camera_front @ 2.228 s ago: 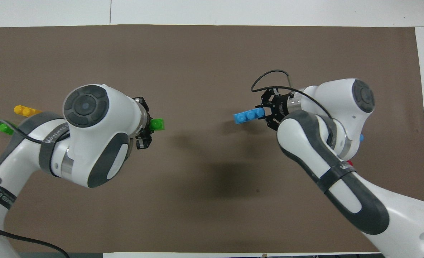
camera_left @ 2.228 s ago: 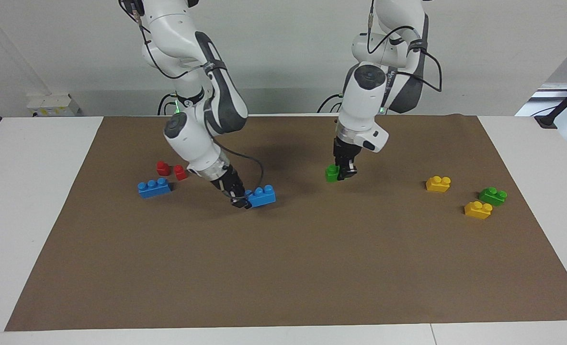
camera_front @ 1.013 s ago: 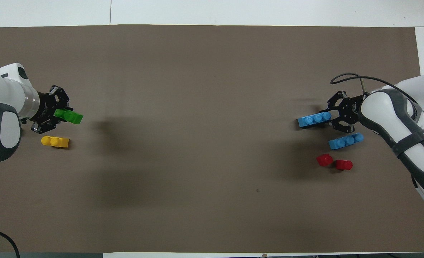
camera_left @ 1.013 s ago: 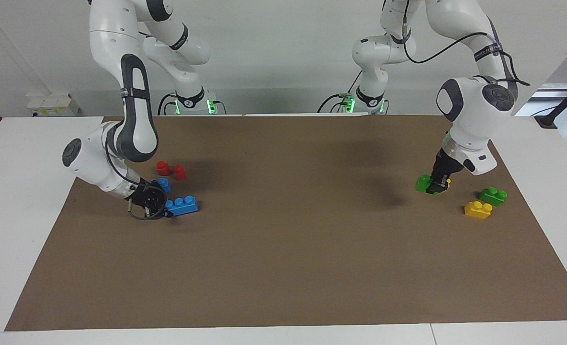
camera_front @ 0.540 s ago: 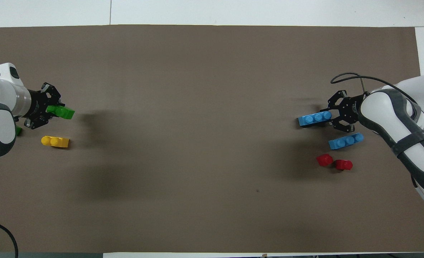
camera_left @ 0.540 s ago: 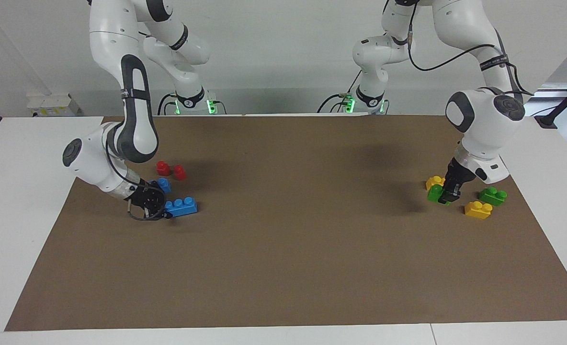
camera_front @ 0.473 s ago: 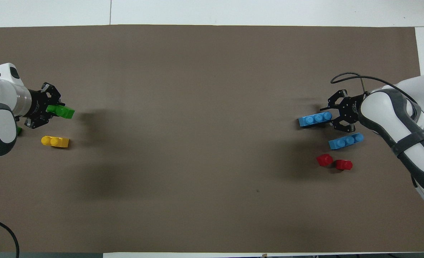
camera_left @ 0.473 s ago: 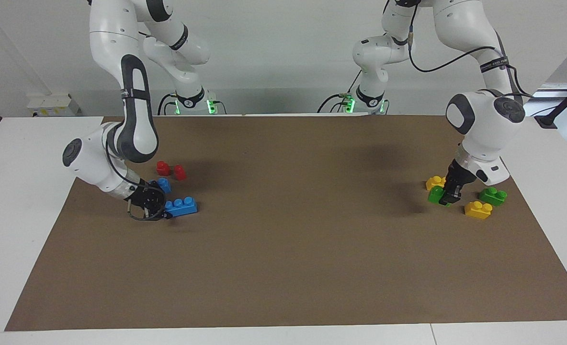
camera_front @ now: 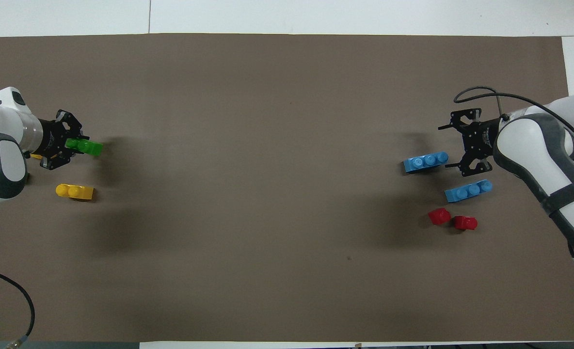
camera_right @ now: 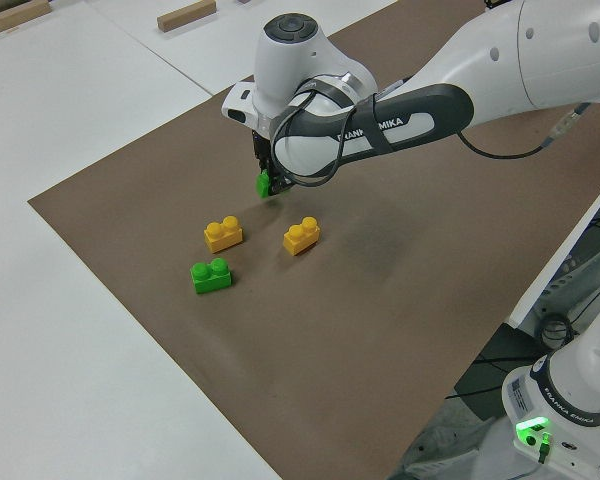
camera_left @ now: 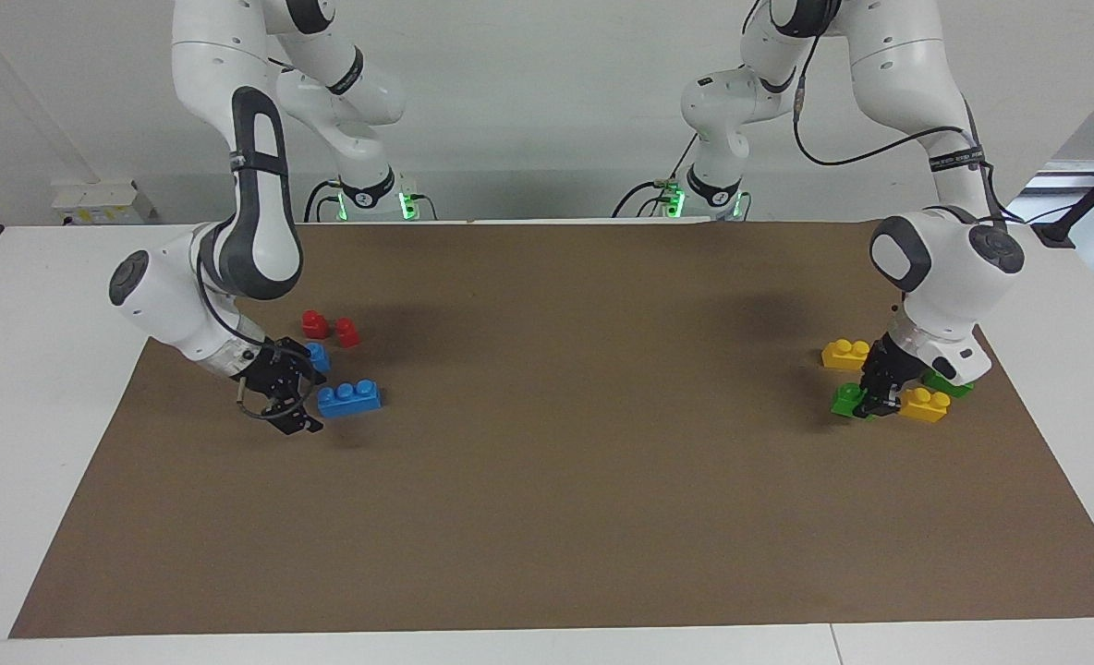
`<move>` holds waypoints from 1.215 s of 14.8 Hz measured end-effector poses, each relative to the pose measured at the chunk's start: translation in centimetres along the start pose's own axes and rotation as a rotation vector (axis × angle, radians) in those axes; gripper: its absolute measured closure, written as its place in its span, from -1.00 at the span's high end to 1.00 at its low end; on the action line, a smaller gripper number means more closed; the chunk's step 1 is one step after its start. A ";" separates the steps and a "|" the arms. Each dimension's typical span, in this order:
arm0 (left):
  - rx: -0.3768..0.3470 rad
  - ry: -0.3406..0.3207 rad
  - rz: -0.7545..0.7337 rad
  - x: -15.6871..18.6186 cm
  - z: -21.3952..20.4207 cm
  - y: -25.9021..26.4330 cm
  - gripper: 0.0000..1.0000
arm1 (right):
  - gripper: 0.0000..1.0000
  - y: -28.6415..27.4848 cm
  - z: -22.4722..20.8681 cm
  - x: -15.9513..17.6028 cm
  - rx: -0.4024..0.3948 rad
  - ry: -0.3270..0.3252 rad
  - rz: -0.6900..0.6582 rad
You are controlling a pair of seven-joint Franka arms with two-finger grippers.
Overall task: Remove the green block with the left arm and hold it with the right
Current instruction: 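Open the right gripper and withdraw it from the blue brick, then lower the green brick onto the table and open the left gripper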
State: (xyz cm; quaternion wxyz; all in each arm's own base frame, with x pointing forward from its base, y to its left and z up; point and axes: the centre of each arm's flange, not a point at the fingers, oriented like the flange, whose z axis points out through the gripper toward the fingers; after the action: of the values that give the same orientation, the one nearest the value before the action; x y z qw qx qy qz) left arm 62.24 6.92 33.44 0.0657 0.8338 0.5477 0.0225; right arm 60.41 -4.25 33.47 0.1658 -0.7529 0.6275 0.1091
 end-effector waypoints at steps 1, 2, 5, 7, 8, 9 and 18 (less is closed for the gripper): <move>-0.002 -0.005 -0.011 0.3 0.4 0.1 -0.31 | 1.00 -0.3 -1.3 -0.6 0.001 0.008 -0.021; -0.005 -0.005 -0.018 0.5 0.8 0.2 -0.31 | 1.00 -0.7 -2.8 -1.2 -0.003 0.025 -0.049; -0.012 -0.003 -0.026 0.9 2.1 0.7 -0.31 | 1.00 -1.6 -7.5 -3.4 -0.053 0.065 -0.142; -0.016 -0.002 -0.026 1.2 2.4 1.0 -0.31 | 1.00 -2.2 -10.8 -5.2 -0.089 0.090 -0.258; -0.018 -0.001 -0.026 1.2 2.4 1.1 -0.31 | 1.00 -2.4 -12.3 -6.0 -0.100 0.102 -0.343; -0.020 0.000 -0.026 1.3 2.4 1.2 -0.31 | 1.00 -2.3 -13.9 -6.8 -0.109 0.117 -0.443; -0.011 0.017 0.009 1.0 2.5 1.6 1.00 | 1.00 2.2 -23.8 -14.2 -0.275 0.225 -1.195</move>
State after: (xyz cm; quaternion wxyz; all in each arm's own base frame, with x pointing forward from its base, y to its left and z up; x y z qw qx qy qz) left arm 64.30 6.97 31.14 0.0655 0.8356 0.5445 0.0328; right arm 54.49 -0.86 60.44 0.0326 -0.9953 0.0916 -0.0027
